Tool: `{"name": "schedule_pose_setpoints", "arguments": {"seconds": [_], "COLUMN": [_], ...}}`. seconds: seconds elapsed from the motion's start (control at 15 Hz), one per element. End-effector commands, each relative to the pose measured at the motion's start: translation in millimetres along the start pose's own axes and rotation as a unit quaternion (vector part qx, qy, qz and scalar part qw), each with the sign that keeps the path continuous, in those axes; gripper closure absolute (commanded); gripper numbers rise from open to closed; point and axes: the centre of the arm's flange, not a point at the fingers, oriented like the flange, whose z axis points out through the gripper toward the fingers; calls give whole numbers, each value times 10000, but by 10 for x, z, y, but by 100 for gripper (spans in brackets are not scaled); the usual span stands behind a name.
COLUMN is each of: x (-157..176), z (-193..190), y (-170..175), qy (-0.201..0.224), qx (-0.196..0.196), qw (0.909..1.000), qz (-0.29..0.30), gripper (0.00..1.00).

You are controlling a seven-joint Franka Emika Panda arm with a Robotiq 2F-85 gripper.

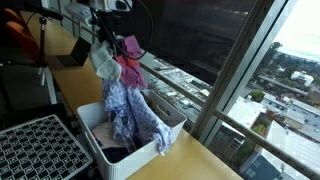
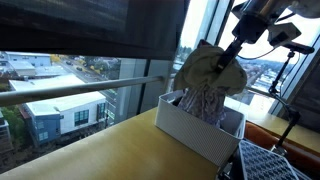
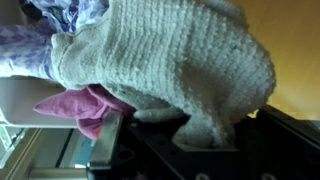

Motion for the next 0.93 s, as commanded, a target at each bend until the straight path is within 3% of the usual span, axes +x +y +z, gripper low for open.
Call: {"name": "schedule_pose_setpoints", "arguments": {"seconds": [0.0, 0.53, 0.87], "x": [338, 821, 1077], "z": [-625, -1553, -2012], "y": [-725, -2540, -3393], "qy": [491, 1324, 1576], "qx": [-65, -275, -342], "qw": [9985, 9868, 9807], "qz": [-224, -893, -1104], "gripper": [100, 100, 100]}}
